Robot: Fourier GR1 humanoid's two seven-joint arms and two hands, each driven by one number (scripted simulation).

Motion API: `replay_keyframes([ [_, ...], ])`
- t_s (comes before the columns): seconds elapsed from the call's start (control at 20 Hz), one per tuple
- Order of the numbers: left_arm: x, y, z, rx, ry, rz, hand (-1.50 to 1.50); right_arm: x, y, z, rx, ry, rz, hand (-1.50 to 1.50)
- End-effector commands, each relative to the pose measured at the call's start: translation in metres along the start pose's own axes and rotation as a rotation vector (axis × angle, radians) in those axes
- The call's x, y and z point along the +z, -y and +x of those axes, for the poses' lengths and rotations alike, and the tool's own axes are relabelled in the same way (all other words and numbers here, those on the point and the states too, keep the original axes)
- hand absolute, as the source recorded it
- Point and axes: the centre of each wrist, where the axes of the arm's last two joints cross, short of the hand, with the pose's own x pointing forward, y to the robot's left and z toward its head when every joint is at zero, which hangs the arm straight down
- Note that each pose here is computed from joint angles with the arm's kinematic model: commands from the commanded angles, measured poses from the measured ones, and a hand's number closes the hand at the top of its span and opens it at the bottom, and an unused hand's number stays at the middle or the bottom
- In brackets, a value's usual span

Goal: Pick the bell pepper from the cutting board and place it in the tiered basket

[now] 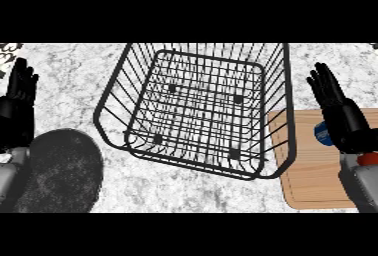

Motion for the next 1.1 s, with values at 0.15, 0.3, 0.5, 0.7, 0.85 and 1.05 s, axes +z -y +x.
replay_keyframes([
  [0.15,0.062,0.012,-0.062,-0.02,-0.304,-0.069,0.0,0.026,0.113,0.025,0.302,0.0,-0.462,1.5],
  [0.3,0.085,0.017,-0.081,0.012,-0.416,-0.051,0.0,0.082,0.18,0.003,0.551,-0.283,-0.83,1.5],
  [0.5,0.121,0.038,-0.097,0.053,-0.49,-0.106,0.0,0.092,0.185,0.004,0.283,-0.151,-1.357,-1.5],
  [0.7,0.145,0.062,-0.097,0.075,-0.475,-0.15,0.0,0.132,0.164,0.023,0.325,-0.067,-1.356,-1.5],
  [0.85,0.135,0.064,-0.09,0.074,-0.467,-0.172,0.0,0.161,0.147,0.039,0.355,-0.188,-1.254,-1.5],
  [1.05,0.125,0.059,-0.082,0.058,-0.438,-0.191,0.0,0.165,0.136,0.042,0.379,-0.497,-1.061,-1.5],
])
